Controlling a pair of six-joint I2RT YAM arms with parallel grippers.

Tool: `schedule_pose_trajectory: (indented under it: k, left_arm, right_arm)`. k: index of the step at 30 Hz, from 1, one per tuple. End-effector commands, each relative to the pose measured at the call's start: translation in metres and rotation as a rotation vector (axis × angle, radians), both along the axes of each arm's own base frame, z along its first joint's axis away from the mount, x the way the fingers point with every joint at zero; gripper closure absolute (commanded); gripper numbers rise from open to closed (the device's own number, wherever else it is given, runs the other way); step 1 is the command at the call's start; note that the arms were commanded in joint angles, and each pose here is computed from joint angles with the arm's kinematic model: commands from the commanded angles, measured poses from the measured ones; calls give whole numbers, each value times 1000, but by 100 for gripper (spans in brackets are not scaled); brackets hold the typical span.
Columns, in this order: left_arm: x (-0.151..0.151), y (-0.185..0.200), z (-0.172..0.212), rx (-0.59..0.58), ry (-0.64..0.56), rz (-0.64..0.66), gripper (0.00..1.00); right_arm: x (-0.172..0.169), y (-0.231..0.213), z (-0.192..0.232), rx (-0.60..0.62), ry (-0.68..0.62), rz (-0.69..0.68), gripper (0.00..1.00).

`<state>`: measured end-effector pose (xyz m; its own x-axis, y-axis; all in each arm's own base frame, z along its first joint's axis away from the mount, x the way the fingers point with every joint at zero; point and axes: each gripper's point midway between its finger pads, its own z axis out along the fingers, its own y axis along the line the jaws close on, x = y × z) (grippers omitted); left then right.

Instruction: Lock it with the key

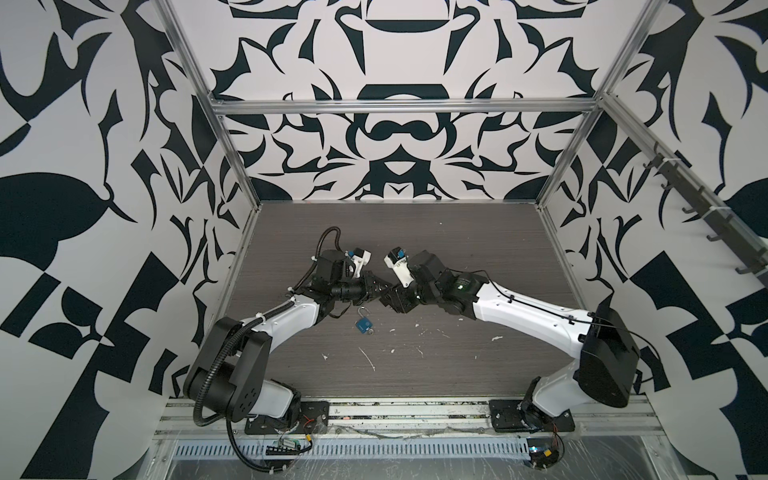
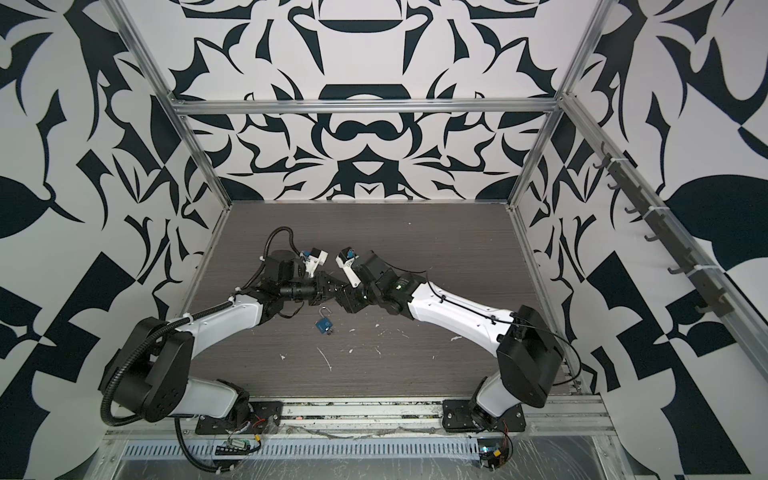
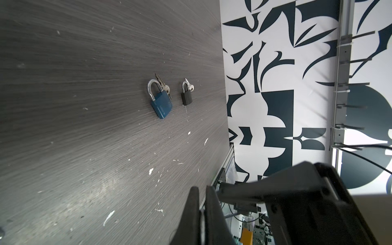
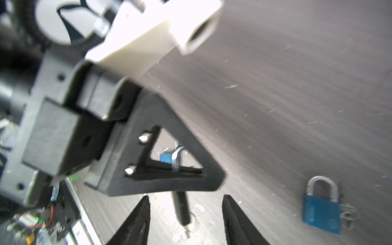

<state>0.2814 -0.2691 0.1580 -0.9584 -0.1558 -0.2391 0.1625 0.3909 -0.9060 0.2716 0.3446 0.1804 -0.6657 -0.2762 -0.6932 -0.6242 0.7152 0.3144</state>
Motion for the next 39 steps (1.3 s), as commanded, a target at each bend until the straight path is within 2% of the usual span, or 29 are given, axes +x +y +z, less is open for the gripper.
schedule_pose_trajectory:
  k: [1, 7, 12, 19, 30, 39]
  left_arm:
    - [15, -2, 44, -42, -101, 48, 100]
    - [25, 0, 76, -115, -122, 119, 100]
    - [30, 2, 95, -155, -109, 170, 100]
    - [32, 2, 118, -192, -66, 190, 100]
    - [33, 3, 129, -302, -22, 227, 100]
    - [26, -3, 142, -378, 12, 168, 100]
  right_arm:
    - [9, -6, 40, 158, -78, -65, 42]
    - [19, -46, 71, 235, -235, -209, 43]
    - [21, -70, 74, 247, -240, -245, 44]
    - [6, -71, 92, 310, -303, -155, 46]
    - [-2, -56, 109, 379, -324, -58, 57]
    - [2, -33, 121, 428, -328, 22, 58]
